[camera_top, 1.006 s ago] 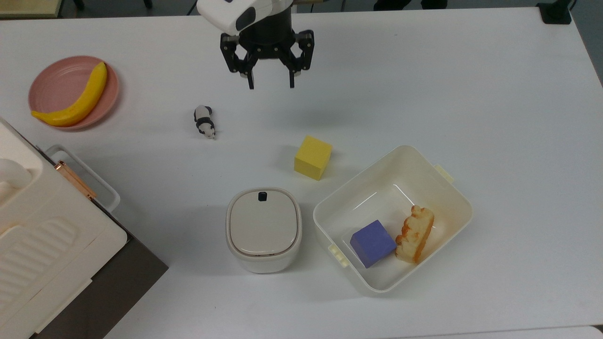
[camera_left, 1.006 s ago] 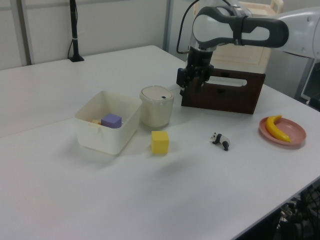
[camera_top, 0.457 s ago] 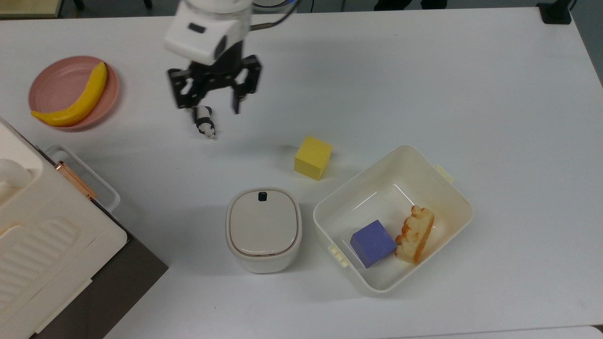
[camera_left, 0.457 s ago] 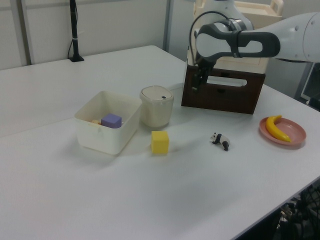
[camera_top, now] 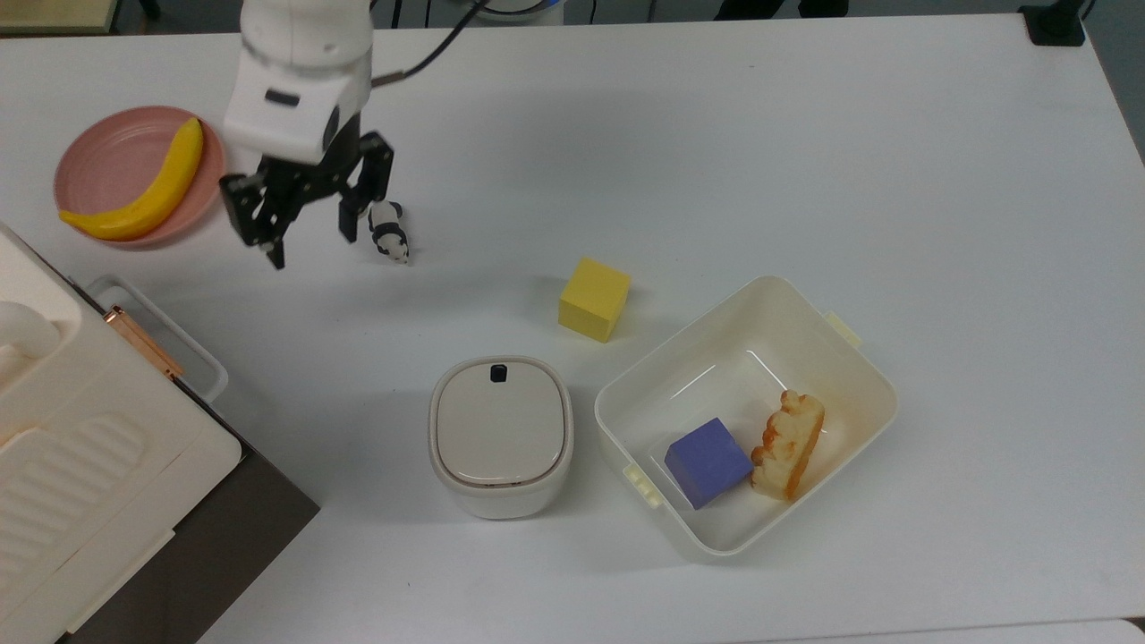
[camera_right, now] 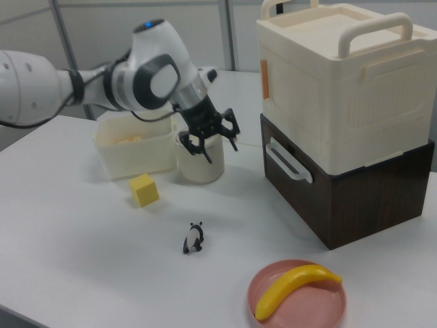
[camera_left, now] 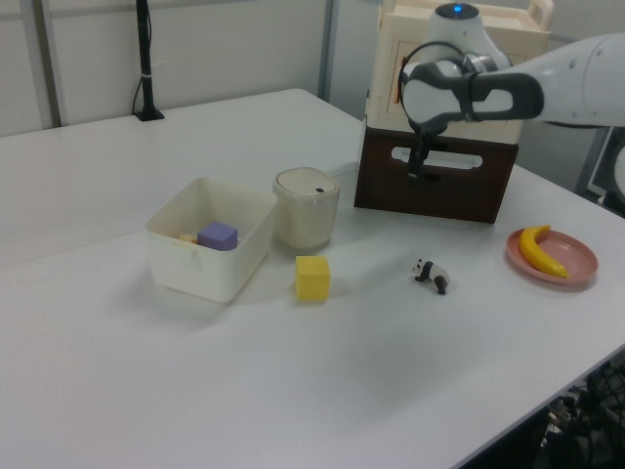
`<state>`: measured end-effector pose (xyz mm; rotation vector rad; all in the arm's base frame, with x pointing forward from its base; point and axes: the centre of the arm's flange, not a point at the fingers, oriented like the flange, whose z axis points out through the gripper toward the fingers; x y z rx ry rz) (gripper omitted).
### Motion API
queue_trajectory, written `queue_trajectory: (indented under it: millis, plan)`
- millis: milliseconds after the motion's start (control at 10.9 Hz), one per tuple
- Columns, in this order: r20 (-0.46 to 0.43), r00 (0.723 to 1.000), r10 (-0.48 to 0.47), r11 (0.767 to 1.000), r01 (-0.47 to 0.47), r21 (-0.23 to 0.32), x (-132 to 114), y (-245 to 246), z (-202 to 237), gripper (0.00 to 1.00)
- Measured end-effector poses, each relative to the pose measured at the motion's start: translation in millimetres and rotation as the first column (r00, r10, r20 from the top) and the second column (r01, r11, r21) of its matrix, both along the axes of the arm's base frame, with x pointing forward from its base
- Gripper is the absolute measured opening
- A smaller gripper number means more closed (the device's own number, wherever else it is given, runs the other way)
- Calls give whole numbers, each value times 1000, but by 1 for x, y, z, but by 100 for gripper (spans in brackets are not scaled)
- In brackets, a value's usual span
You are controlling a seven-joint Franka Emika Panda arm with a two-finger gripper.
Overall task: Slide open the drawer
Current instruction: 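Move the gripper toward the drawer handle and hook it, then pull the drawer handle outward with the gripper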
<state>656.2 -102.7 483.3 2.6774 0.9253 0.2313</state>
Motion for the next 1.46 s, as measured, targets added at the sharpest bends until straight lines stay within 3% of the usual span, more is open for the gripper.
queue_trajectory:
  millis: [274,732,1463]
  plan:
    - [86,996,-20,999,24,-44,22,-40,-44,70]
    - [232,971,-56,993,78,-85,29,-98,-33,67]
    - [228,973,-29,992,57,-117,33,-106,-45,57]
